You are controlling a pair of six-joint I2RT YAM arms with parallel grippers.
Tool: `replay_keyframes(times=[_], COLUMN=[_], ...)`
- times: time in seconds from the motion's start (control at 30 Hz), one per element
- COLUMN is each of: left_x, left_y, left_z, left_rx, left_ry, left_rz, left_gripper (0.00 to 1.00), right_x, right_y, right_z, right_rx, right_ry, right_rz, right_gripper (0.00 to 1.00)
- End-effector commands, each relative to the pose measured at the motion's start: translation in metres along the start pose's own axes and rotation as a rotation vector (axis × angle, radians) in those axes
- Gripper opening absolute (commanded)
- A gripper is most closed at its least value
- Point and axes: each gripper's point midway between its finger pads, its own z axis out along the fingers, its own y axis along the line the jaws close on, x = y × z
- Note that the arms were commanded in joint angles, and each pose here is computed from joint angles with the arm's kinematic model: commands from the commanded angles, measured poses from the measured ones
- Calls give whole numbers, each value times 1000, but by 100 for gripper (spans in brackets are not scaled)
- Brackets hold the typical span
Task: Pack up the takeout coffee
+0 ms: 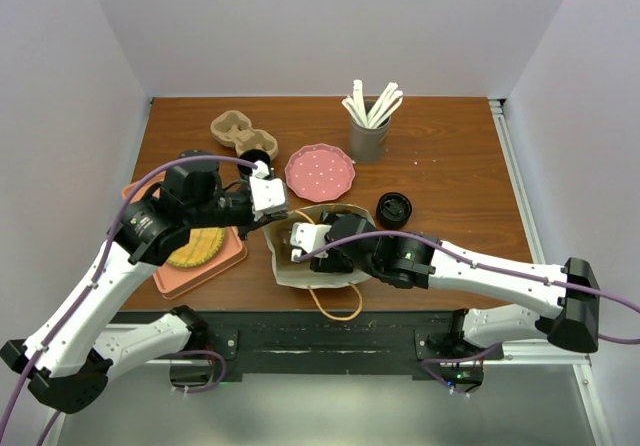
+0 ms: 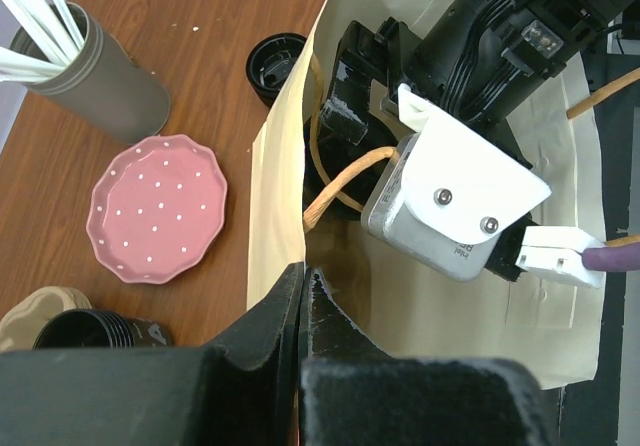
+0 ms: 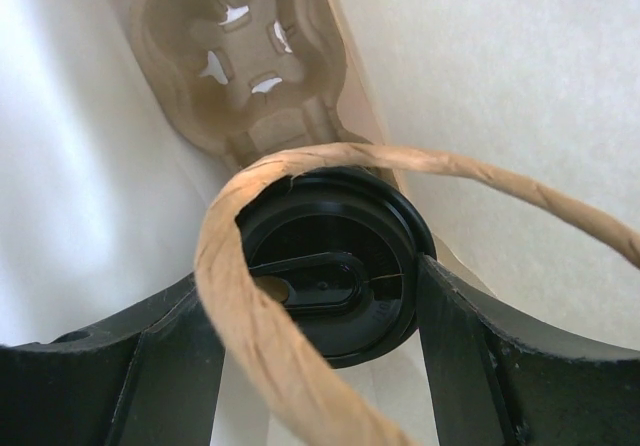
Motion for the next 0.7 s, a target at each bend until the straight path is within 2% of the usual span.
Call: replay_keyframes(times=[0.0,0.67], left_x=[-17,-20], left_y=[-3,-9], left_z=[-8,-3], left_rx=[4,39], left_ry=[-61,-99], left_rz=[42,30], left_gripper=[0,0], right_x=[10,10], right_y=[-2,-7], right_z=[-4,13], right_rx=[17,101], right_ry=[38,25], right_rz=[25,114], right_gripper=[44,44])
